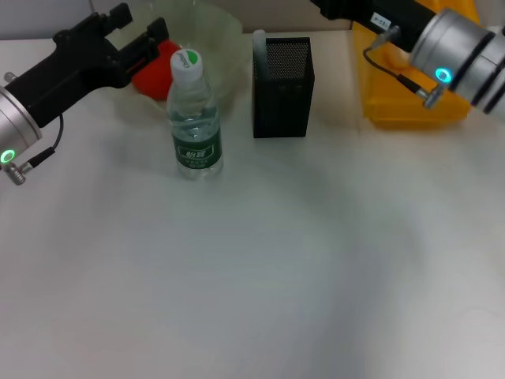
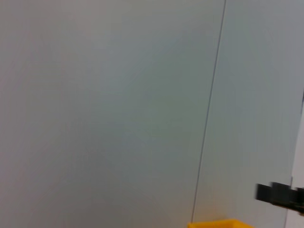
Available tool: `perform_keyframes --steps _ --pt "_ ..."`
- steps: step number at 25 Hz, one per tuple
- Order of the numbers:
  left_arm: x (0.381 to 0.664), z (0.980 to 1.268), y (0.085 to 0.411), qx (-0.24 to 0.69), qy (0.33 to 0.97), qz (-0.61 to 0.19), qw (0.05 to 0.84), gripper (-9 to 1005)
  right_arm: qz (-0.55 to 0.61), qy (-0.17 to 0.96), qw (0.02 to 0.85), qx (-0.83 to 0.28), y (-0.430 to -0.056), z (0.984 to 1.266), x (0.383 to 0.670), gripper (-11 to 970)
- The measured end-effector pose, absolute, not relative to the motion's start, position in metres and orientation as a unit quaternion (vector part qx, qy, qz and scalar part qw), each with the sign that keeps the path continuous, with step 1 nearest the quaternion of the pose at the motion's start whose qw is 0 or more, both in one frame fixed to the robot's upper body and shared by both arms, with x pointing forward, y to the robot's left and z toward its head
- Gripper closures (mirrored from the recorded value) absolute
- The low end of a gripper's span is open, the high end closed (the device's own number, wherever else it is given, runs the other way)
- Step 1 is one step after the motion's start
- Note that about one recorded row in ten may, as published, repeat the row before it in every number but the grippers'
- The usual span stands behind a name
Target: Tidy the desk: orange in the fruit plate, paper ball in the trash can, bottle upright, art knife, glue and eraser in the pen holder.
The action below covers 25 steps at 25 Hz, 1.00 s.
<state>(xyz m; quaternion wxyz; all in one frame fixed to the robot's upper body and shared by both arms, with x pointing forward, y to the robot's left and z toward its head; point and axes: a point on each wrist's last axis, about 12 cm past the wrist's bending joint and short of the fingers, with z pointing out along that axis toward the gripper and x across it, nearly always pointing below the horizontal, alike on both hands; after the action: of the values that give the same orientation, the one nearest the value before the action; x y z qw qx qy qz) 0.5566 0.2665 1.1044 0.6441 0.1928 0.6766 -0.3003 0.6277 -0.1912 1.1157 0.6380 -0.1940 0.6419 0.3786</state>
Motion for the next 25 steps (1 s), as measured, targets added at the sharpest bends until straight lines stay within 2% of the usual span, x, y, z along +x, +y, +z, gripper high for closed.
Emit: perform_keyframes --steps 3,8,11,14,16,21,25 --pt "0.553 1.105 0.271 0.176 0.666 -0.311 0.655 344 0.406 0.619 0.643 -0.196 -0.201 1.118 0.617 477" --pt "0.544 1.111 0.287 0.167 0.650 -0.348 0.655 343 0.460 0.610 0.607 -0.219 -0.229 1.132 0.599 475" --pt "0.534 1.121 0.304 0.194 0.639 -0.389 0.635 343 0.477 0.613 0.575 -0.258 -0.241 1.146 0.591 473" --pt "0.528 1.132 0.320 0.225 0.640 -0.437 0.591 343 0.501 0.626 0.504 -0.320 -0.251 1.162 0.582 472" --pt "0.522 1.138 0.324 0.261 0.632 -0.477 0.552 343 0.519 0.627 0.456 -0.359 -0.252 1.168 0.576 283" --pt "0.512 1.141 0.320 0.319 0.621 -0.523 0.489 343 0.530 0.652 0.335 -0.427 -0.234 1.168 0.573 283" --pt "0.513 1.136 0.317 0.330 0.650 -0.527 0.437 343 0.520 0.668 0.297 -0.442 -0.225 1.164 0.572 283"
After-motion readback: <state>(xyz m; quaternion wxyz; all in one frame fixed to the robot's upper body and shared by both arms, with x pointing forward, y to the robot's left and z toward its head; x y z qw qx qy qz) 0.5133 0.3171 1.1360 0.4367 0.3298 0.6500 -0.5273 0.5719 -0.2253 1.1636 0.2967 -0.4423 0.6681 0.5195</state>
